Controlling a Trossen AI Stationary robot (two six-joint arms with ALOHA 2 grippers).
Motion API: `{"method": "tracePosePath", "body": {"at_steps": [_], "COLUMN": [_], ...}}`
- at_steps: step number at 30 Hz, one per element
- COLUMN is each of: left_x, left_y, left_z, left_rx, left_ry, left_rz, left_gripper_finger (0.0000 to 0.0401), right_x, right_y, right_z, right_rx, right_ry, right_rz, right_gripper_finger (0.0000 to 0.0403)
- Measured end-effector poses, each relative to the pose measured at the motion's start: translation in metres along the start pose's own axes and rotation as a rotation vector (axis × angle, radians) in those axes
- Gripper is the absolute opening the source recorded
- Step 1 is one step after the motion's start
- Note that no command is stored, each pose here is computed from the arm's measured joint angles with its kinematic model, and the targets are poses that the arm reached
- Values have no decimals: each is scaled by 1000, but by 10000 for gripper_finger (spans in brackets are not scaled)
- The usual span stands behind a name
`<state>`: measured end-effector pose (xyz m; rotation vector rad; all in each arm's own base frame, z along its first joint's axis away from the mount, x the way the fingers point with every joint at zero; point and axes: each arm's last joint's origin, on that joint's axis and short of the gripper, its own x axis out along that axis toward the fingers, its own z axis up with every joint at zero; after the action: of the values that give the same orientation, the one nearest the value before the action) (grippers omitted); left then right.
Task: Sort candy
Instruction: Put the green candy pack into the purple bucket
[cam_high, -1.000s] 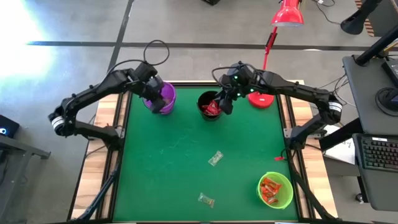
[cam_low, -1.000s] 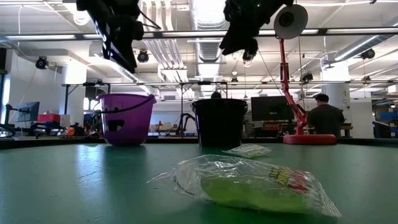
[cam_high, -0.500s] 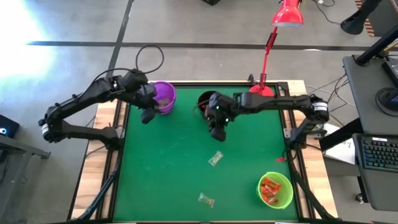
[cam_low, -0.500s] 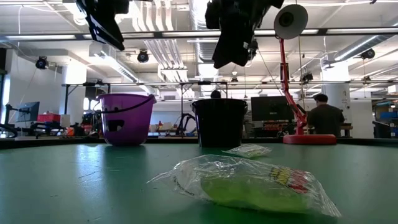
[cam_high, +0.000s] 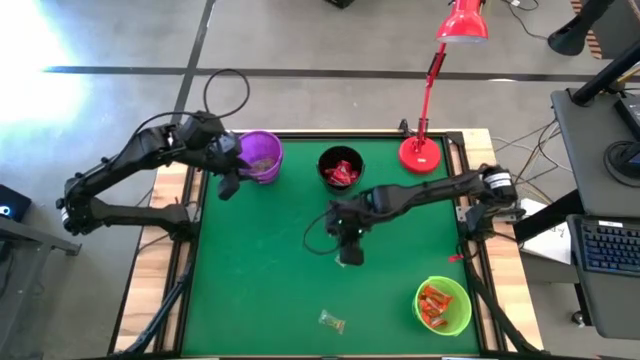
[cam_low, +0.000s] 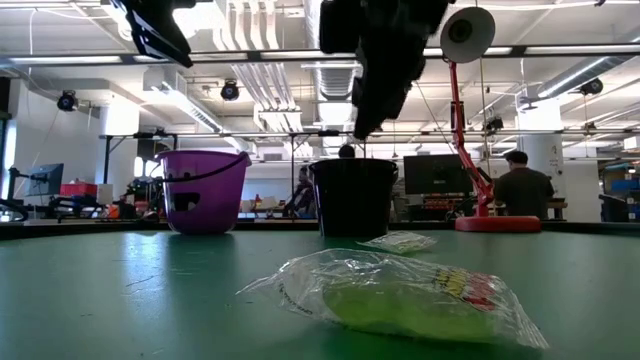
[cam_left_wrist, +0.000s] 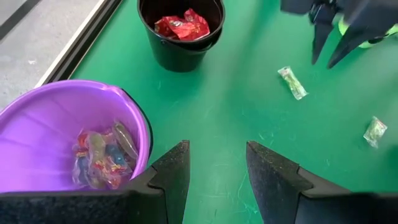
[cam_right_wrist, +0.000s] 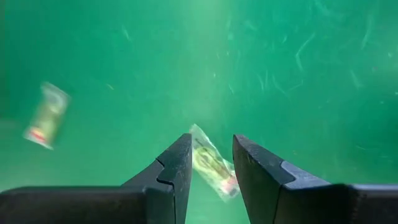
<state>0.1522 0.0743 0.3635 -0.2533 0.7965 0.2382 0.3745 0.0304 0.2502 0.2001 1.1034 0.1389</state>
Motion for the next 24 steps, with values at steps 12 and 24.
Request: {"method": "tracePosePath", "body": {"at_steps": [12, 24], "left_x": [-1, -1], "left_y": [0, 0], "left_z": [-2, -4], "left_rx": [-2, 9], "left_ry": [11, 31], "left_rz": [-1, -2], "left_gripper_finger": [139, 139], "right_x": [63, 78], "right_y": [3, 22], "right_z": [-12, 2], "right_rx": [-23, -143], "right_ry": [249, 398], "right_rz": [-130, -201], "right_gripper_finger": [107, 146]}}
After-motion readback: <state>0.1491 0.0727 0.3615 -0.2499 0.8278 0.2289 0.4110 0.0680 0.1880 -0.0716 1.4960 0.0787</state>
